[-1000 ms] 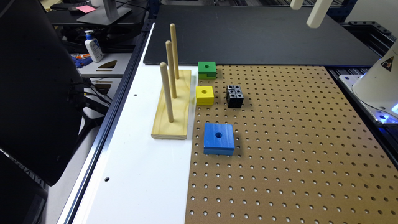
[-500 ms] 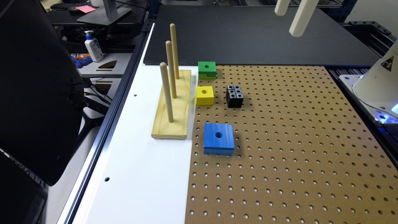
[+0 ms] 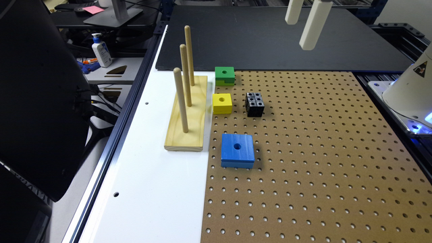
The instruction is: Pick up blue block.
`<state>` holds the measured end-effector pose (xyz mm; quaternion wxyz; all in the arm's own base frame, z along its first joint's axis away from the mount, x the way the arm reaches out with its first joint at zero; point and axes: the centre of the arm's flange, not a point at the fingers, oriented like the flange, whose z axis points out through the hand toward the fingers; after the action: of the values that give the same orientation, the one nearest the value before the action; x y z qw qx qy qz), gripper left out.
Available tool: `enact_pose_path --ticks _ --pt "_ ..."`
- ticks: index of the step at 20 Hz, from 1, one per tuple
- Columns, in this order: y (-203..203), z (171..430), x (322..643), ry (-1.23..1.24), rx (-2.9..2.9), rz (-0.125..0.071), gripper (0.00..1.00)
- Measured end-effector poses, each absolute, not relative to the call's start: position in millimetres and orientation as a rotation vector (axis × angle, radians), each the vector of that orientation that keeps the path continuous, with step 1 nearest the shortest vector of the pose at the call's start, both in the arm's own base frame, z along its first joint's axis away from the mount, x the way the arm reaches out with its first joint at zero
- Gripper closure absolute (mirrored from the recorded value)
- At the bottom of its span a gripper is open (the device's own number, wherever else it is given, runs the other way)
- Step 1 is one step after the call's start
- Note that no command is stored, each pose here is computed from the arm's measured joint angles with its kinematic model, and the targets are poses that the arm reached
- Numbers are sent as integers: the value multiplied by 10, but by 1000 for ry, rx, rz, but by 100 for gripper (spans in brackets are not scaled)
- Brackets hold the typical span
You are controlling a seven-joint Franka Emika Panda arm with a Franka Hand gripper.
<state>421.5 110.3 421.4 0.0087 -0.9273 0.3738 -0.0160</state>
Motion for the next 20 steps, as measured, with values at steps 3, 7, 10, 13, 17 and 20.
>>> enact_pose_path --ticks 3,7,10,13,17,20 --pt "1253 4229 4193 1169 -2897 -58 0" --pt "1462 4248 4182 1171 -2896 -67 0" --pt "1513 4248 4234 1168 -2894 -62 0" --pt "1544 4243 4301 1164 -2891 -53 0" --pt "1565 4230 4367 1161 -2888 -41 0" --pt "1570 4193 4380 1161 -2891 -30 0"
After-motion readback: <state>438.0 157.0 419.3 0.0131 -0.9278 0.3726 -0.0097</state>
